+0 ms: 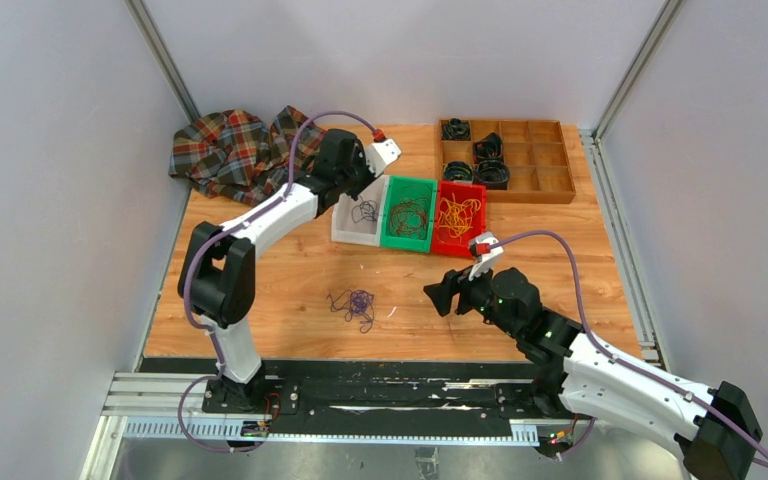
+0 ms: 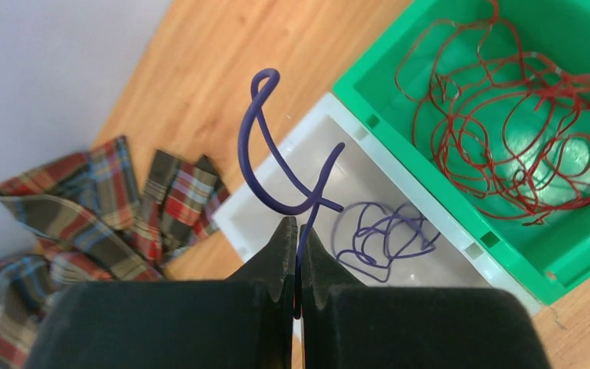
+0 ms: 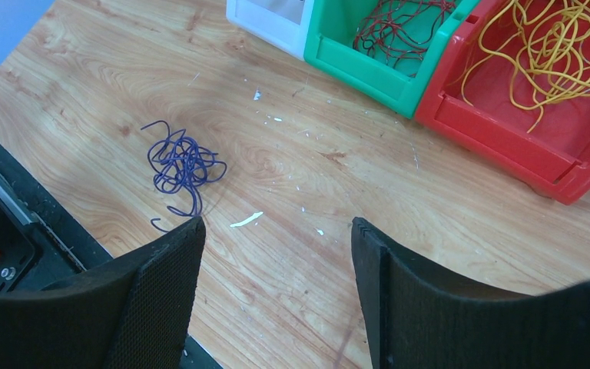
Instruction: Untangle the cables
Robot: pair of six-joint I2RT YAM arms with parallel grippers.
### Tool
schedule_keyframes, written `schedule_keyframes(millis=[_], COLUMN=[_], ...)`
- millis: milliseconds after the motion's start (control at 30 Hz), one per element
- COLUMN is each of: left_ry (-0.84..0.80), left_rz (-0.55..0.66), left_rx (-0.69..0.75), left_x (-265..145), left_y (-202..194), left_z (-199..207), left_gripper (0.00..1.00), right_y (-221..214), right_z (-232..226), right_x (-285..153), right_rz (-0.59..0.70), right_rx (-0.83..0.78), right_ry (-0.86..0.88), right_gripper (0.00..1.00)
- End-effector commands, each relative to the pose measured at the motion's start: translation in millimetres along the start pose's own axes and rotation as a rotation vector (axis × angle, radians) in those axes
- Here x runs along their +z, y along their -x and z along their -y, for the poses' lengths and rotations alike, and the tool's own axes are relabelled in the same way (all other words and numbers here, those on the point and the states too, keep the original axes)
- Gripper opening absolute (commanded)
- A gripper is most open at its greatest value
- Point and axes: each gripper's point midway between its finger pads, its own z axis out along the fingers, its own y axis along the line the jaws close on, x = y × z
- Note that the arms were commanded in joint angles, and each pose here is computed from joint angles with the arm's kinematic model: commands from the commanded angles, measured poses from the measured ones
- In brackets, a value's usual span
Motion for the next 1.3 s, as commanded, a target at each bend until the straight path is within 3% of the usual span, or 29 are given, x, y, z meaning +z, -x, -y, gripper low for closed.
schedule_keyframes(millis=[0, 133, 200, 433, 500, 667, 833, 1067, 1267], left_ry=[-0.005, -0.012, -0.045, -0.148, -0.203, -0.215, -0.354, -0.511, -0.658], left_rz=[-0.027, -0.069, -0.098, -0.113, -0.097, -0.034, 0.009, 0.019, 0.031], left_rx=[0.026, 0.043, 0.041, 0.001, -0.027, -0.042, 0.023, 0.128, 0.319], left_x=[18, 28, 29, -1, -17, -45, -46, -18, 3], left_y=[-18, -34, -38, -8, 2, 25, 17, 22, 27], left_z=[5, 10, 14, 8, 8, -3, 30, 60, 84], left_gripper=[0.0, 0.01, 0.06, 0.74, 0.85, 0.86, 0.82, 0.76, 0.75], right_y=[14, 17, 18, 27, 30, 30, 27, 21, 22], right_z=[6, 6, 4, 4, 4, 4, 4, 9, 12], right_x=[-1, 3, 4, 5, 5, 4, 4, 1, 3], right_rz=[0.026, 0.019, 0.015, 0.022, 0.025, 0.025, 0.017, 0.0, -0.009], right_rx=[0.002, 0.0, -0.001, -0.008, -0.01, -0.009, 0.005, 0.013, 0.006], right_ry=[-0.038, -0.039, -0.034, -0.035, -0.035, -0.034, -0.033, -0.057, -0.073], right_gripper=[0.69, 0.69, 0.69, 0.69, 0.69, 0.68, 0.68, 0.68, 0.68])
